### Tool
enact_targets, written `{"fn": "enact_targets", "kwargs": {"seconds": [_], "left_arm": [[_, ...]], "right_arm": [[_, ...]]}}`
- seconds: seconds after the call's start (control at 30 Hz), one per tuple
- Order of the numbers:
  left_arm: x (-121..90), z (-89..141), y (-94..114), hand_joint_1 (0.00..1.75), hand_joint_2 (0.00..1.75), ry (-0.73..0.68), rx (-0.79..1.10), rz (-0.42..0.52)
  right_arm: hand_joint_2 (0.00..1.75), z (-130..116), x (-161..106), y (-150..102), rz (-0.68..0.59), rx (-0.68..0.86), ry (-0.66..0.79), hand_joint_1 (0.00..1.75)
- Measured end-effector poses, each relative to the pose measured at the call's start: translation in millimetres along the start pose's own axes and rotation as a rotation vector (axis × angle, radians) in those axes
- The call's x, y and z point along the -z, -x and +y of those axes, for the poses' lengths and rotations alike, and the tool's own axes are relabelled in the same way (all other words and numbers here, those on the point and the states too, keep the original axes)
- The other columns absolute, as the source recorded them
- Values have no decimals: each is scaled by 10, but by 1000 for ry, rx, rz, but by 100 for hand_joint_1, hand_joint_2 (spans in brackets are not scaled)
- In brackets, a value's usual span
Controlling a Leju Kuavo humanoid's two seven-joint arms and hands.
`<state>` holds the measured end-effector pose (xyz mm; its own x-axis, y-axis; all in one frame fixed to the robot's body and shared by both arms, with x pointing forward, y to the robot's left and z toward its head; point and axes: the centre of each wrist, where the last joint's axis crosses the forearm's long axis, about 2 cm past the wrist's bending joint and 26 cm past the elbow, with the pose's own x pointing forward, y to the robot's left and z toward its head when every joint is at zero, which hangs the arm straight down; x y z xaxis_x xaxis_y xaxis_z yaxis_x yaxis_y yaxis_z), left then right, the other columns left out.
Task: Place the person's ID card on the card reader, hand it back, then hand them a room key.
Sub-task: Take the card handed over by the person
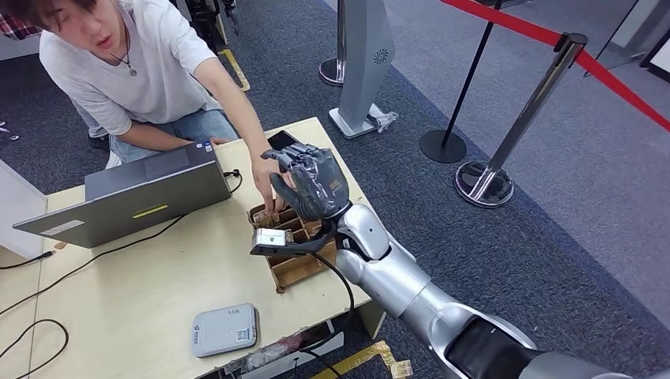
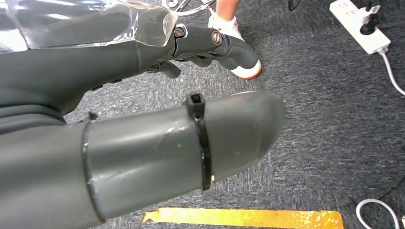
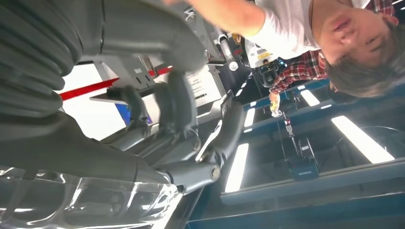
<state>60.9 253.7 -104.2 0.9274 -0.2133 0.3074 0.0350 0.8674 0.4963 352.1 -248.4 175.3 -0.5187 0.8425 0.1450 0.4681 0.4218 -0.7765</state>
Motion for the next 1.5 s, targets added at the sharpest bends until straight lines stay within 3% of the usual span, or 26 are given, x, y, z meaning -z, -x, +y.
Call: {"fn": "enact_targets", "kwargs": {"seconds": [0.7,0.93,1.2,1.5], "left_arm": [[30,58,36,0,0,-19,6,33],[32,64,45,0,0,-27,3,54],[30,64,47,0,0,-37,-2,74],[26,59,49,0,0,-36,-4,76]], "right_arm": [[175,-135,-221,-45,-27,75,50,0],[175,-149,-181,-47,-43,7,43,0],[175,-123,-40,-83,-121,-283,31,0],[175,-62,22,-98,-128,-301,2,0]]}}
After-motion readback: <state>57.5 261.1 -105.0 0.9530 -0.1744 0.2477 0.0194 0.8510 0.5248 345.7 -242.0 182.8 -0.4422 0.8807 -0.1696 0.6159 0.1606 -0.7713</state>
